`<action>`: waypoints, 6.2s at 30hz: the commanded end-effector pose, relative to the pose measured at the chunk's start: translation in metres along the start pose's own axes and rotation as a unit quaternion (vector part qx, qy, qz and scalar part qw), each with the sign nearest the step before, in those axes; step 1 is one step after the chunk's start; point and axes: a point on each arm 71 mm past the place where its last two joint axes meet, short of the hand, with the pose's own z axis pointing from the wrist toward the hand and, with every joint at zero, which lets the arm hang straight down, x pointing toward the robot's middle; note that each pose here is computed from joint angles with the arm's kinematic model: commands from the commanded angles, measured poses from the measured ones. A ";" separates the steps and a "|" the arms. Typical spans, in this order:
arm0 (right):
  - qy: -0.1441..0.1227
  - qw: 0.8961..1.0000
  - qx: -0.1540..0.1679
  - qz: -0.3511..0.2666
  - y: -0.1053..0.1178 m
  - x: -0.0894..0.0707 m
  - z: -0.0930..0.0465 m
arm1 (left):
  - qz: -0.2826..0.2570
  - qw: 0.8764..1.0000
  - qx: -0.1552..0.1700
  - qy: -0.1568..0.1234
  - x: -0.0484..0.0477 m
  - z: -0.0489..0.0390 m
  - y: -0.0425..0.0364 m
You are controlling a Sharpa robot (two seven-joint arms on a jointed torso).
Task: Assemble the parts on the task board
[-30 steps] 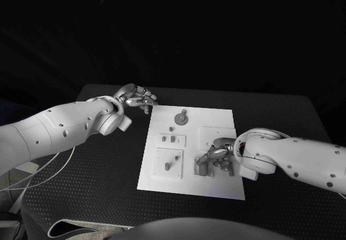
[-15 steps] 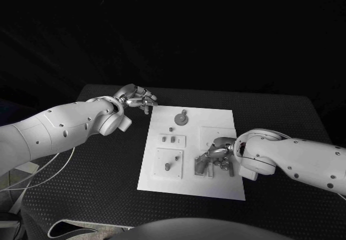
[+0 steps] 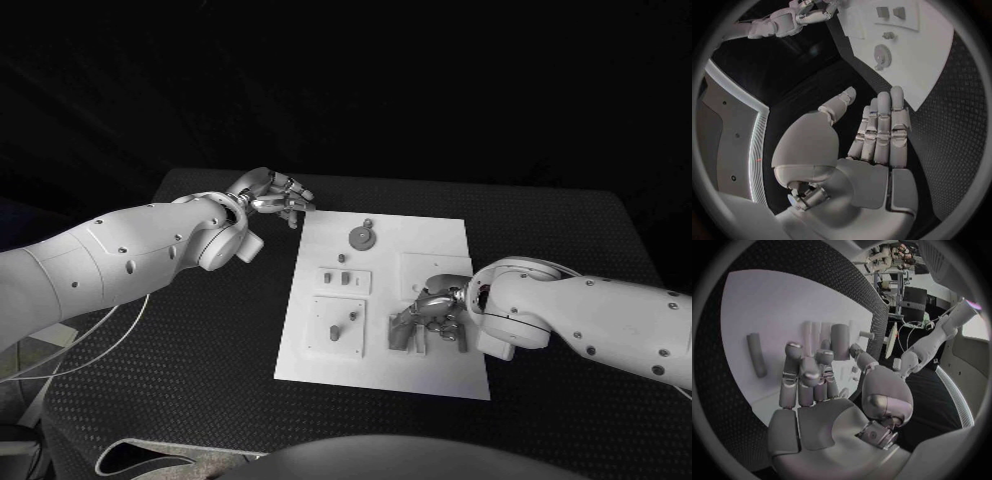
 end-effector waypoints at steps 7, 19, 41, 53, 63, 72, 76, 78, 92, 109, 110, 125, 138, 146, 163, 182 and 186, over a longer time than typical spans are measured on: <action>0.028 0.999 -0.007 -0.016 0.006 0.007 0.002 | -0.003 1.000 0.003 0.009 0.0025 0.0006 -0.0020; -0.005 1.000 -0.013 -0.002 0.008 0.005 0.004 | -0.002 1.000 0.002 0.009 0.0020 0.0003 -0.0015; -0.052 0.998 -0.026 -0.017 -0.005 -0.002 -0.007 | -0.002 1.000 0.000 0.009 0.0013 -0.0002 -0.0009; -0.136 0.985 -0.087 -0.062 -0.011 -0.017 -0.021 | -0.001 1.000 0.002 0.007 0.0009 -0.0003 -0.0010; -0.189 0.966 -0.159 -0.080 0.001 -0.022 -0.027 | -0.002 1.000 0.002 0.008 0.0015 0.0002 -0.0013; -0.168 0.969 -0.162 -0.088 0.002 -0.019 -0.025 | -0.001 1.000 0.002 0.008 0.0013 0.0003 -0.0012; -0.153 0.970 -0.165 -0.091 0.004 -0.016 -0.024 | -0.001 1.000 0.003 0.008 0.0017 0.0005 -0.0014; -0.147 0.971 -0.165 -0.093 0.004 -0.015 -0.023 | -0.001 1.000 0.002 0.008 0.0016 0.0005 -0.0013; -0.119 0.974 -0.161 -0.106 0.010 -0.010 -0.018 | -0.002 1.000 0.002 0.009 0.0023 0.0009 -0.0016; -0.070 0.979 -0.151 -0.120 0.008 0.000 -0.015 | -0.001 1.000 0.001 0.008 0.0015 0.0003 -0.0010; -0.070 0.979 -0.149 -0.120 0.007 0.000 -0.015 | -0.001 1.000 0.001 0.008 0.0014 0.0002 -0.0010; -0.086 0.973 -0.149 -0.155 0.009 0.005 -0.006 | -0.002 1.000 0.001 0.009 0.0022 0.0006 -0.0013; -0.100 0.963 -0.154 -0.199 0.009 0.009 -0.001 | -0.002 1.000 0.000 0.009 0.0012 0.0000 -0.0007; -0.100 0.960 -0.152 -0.215 0.006 0.009 -0.002 | -0.001 1.000 -0.001 0.008 0.0006 -0.0003 -0.0003; -0.111 0.956 -0.149 -0.225 -0.001 0.007 -0.004 | -0.001 1.000 -0.001 0.007 -0.0001 -0.0008 0.0001; -0.112 0.949 -0.159 -0.247 0.003 0.011 -0.002 | -0.001 1.000 -0.001 0.007 -0.0006 -0.0010 0.0003; -0.111 0.945 -0.151 -0.270 0.002 0.013 0.001 | -0.001 1.000 -0.001 0.007 -0.0004 -0.0009 0.0002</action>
